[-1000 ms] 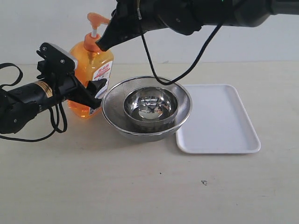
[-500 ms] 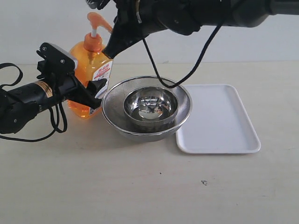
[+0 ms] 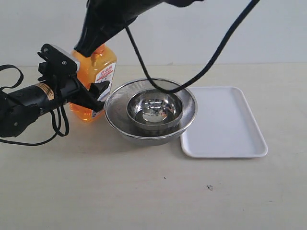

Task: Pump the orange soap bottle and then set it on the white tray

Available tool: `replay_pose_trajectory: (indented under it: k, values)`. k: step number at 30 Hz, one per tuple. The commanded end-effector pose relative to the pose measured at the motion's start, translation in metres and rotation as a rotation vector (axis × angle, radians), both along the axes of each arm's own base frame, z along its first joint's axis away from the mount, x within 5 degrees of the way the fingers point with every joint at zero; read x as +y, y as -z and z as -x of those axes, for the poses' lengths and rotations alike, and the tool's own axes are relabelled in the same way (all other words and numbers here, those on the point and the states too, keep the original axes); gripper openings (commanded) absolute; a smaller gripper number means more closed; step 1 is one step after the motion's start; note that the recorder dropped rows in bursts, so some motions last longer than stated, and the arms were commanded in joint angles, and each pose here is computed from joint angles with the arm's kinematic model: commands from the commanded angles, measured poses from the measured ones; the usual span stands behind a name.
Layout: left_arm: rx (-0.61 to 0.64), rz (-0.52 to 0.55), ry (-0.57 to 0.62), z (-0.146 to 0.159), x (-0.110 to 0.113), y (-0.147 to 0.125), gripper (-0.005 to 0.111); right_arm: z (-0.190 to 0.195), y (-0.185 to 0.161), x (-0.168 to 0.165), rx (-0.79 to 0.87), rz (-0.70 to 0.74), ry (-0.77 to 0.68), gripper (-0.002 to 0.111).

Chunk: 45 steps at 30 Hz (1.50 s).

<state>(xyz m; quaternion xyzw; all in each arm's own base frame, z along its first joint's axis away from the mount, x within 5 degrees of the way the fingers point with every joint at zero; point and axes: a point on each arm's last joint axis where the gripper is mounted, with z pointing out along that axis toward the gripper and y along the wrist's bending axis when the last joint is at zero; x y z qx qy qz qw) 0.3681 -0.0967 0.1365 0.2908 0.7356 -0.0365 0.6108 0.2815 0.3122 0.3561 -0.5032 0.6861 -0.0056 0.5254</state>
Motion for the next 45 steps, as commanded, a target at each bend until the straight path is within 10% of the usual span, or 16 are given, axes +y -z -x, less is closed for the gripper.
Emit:
replay_pose_trajectory:
  k: [1, 45]
  values:
    - [-0.039, 0.014, 0.002, -0.002, -0.003, -0.008, 0.005, -0.002, 0.015, 0.009, 0.042, 0.016, -0.003, 0.000]
    - [-0.033, 0.023, -0.001, -0.002, -0.003, -0.008, 0.005, -0.030, 0.030, 0.001, -0.027, 0.062, 0.038, 0.000]
